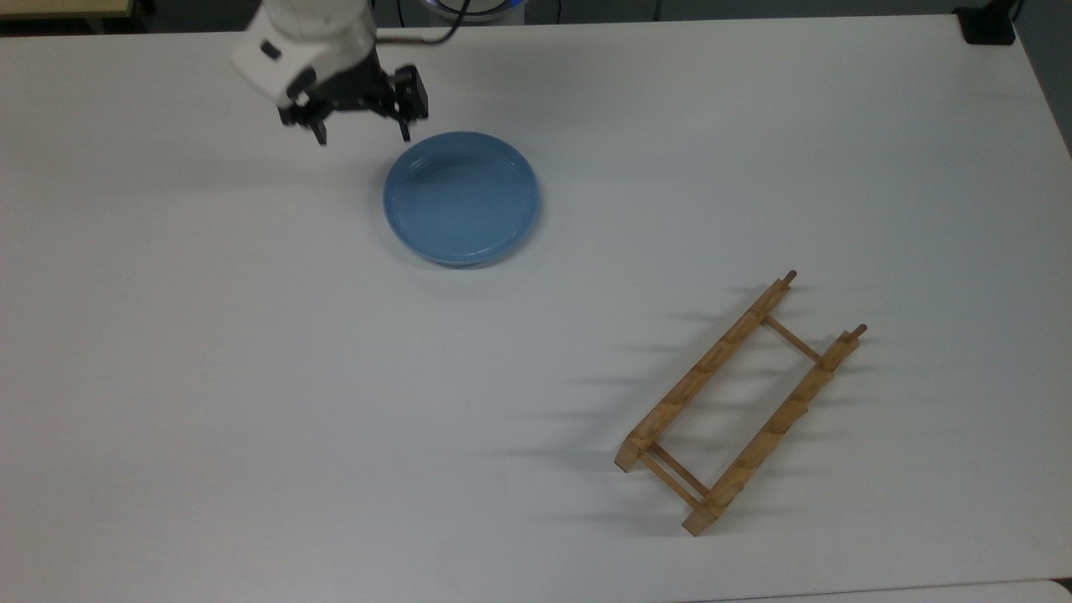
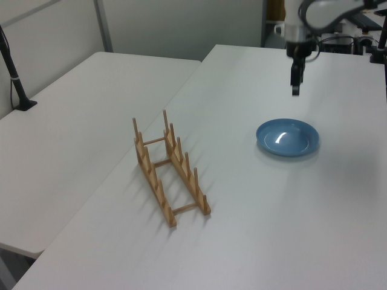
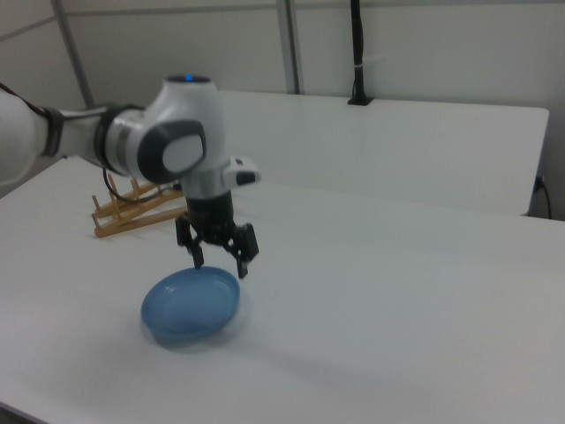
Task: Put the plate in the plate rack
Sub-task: 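Lower the gripper and close it on the plate rim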
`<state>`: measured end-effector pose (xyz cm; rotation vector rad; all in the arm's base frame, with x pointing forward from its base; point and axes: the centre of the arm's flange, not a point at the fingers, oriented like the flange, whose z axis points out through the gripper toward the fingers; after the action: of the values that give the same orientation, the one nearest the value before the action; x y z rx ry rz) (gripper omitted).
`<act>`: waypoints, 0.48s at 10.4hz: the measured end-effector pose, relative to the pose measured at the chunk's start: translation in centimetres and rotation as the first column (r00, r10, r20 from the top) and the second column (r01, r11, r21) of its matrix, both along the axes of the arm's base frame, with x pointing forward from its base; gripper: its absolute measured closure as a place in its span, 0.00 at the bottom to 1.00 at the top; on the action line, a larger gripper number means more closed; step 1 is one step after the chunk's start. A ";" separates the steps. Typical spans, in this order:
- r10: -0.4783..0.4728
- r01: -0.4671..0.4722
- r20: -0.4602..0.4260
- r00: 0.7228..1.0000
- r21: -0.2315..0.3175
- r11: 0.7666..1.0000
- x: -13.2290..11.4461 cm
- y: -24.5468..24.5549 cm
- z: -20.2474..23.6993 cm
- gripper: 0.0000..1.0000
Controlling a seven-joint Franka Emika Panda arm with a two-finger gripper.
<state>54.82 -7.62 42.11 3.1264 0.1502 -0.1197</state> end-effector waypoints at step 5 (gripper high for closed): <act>-0.014 0.014 -0.022 1.000 0.009 1.000 1.0 -0.1 -8.8 0.02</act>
<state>55.84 -7.75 33.33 3.1366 0.1293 -0.1543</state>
